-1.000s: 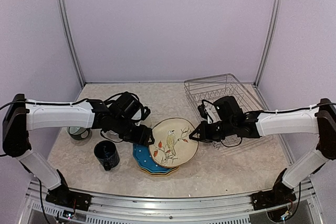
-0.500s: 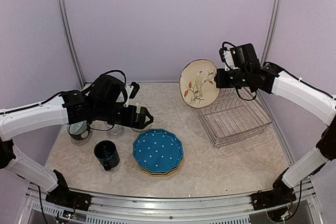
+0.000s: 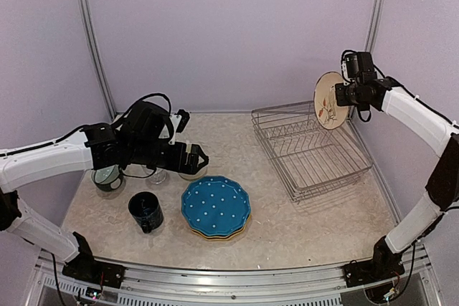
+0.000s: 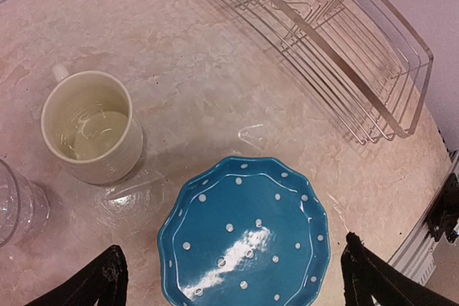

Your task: Load the mixed dishes into the dish rack

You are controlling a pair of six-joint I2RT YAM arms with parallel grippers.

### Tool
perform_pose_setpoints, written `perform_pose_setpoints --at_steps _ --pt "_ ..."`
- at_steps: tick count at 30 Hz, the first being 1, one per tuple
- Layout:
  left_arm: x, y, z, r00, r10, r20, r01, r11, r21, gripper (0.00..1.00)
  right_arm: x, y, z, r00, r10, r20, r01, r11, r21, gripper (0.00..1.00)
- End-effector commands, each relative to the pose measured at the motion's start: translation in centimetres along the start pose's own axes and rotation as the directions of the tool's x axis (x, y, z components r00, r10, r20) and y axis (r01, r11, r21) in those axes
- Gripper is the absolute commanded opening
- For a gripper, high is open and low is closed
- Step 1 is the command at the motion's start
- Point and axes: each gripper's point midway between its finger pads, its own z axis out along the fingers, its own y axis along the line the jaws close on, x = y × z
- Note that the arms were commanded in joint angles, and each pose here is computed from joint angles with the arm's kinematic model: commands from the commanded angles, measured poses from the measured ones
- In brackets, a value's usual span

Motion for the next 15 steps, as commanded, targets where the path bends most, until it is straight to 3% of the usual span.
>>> perform_pose_setpoints --at_steps 1,15 --pt "-0.1 -0.2 0.7 1.0 0.026 0.005 -0.026 1.0 -0.004 0.99 -4.3 -2.7 1.1 0.987 0.018 0.159 -0.026 0.999 0.046 0.0" --pt "0.0 -0.1 1.8 0.999 0.035 -0.012 -0.035 0.999 -0.014 0.99 -1.8 -4.0 5.5 0.987 -0.052 0.149 0.048 0.998 0.034 0.0"
